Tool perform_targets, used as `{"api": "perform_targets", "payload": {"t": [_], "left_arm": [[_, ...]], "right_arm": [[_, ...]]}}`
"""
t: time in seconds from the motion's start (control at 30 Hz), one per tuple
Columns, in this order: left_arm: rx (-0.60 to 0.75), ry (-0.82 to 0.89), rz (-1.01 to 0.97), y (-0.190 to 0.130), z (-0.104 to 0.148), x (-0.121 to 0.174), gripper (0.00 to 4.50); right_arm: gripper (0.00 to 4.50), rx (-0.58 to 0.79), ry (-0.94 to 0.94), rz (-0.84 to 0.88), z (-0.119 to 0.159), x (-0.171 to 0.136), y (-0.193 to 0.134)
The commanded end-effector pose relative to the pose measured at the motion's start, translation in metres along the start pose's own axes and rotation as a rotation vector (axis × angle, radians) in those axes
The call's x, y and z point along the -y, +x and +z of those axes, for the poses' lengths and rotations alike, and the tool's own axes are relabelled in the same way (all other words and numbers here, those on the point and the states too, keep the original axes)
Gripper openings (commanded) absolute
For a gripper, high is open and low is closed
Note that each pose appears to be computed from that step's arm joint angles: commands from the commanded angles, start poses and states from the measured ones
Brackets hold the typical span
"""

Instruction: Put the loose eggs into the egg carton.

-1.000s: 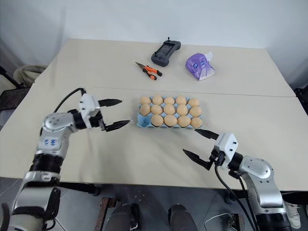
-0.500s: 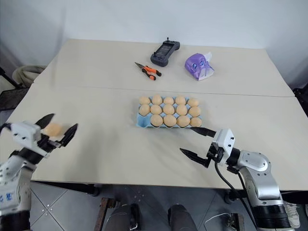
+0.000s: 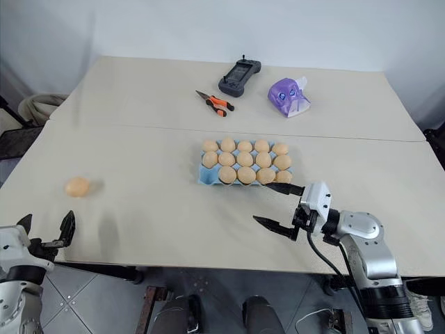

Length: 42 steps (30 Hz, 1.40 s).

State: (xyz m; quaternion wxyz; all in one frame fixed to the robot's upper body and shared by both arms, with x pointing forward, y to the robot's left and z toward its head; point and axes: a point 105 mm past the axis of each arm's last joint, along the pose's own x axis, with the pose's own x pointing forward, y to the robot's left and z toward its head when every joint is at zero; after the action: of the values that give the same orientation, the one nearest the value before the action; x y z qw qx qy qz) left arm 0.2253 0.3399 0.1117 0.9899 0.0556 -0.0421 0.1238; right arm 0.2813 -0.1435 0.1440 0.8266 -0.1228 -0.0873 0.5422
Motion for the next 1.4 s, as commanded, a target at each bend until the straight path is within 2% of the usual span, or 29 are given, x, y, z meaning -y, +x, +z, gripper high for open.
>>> {"api": "perform_targets", "payload": {"t": [0.03, 0.27, 0.47, 0.6, 0.7, 0.73, 0.8, 0.97, 1.07, 1.17, 1.27, 1.4], "left_arm": [[0.005, -0.011, 0.002, 0.024, 0.011, -0.001, 4.48], [-0.063, -0.048, -0.1, 0.078, 0.009, 0.015, 4.48], [-0.127, -0.054, -0.086, 0.092, -0.002, 0.017, 4.48], [-0.102, -0.048, -0.096, 0.092, 0.003, 0.02, 3.6], [-0.051, -0.029, -0.173, 0.094, 0.016, 0.031, 2.49], [-0.022, -0.032, -0.213, 0.095, 0.024, 0.038, 2.26], [0.029, -0.002, -0.282, 0.098, 0.037, 0.048, 2.26], [0.135, 0.072, -0.669, 0.102, 0.07, 0.116, 2.26], [0.167, 0.096, -0.828, 0.105, 0.08, 0.152, 2.26], [0.161, 0.087, -0.988, 0.105, 0.085, 0.191, 2.26], [0.104, 0.113, -1.164, 0.101, 0.077, 0.23, 2.26], [0.096, 0.129, -1.302, 0.095, 0.075, 0.258, 2.26]], "right_arm": [[4.5, 0.025, -0.053, 0.025, 0.013, -0.001, 0.006], [4.5, 0.055, -0.087, 0.092, 0.016, -0.015, 0.019], [4.5, 0.059, -0.081, 0.079, 0.014, -0.018, 0.022], [4.5, 0.051, -0.078, 0.034, 0.012, -0.015, 0.019], [4.5, 0.041, -0.082, 0.006, 0.01, -0.012, 0.017], [4.5, 0.038, -0.083, -0.006, 0.009, -0.01, 0.016], [4.5, 0.026, -0.085, -0.022, 0.008, -0.008, 0.013], [4.5, -0.058, -0.063, -0.084, -0.003, 0.0, -0.008], [4.5, -0.092, -0.055, -0.153, -0.005, 0.007, -0.022], [4.5, -0.123, -0.063, -0.22, -0.006, 0.012, -0.04], [4.5, -0.145, -0.068, -0.274, -0.006, 0.011, -0.053], [4.5, -0.145, -0.071, -0.32, -0.003, 0.006, -0.057]]}}
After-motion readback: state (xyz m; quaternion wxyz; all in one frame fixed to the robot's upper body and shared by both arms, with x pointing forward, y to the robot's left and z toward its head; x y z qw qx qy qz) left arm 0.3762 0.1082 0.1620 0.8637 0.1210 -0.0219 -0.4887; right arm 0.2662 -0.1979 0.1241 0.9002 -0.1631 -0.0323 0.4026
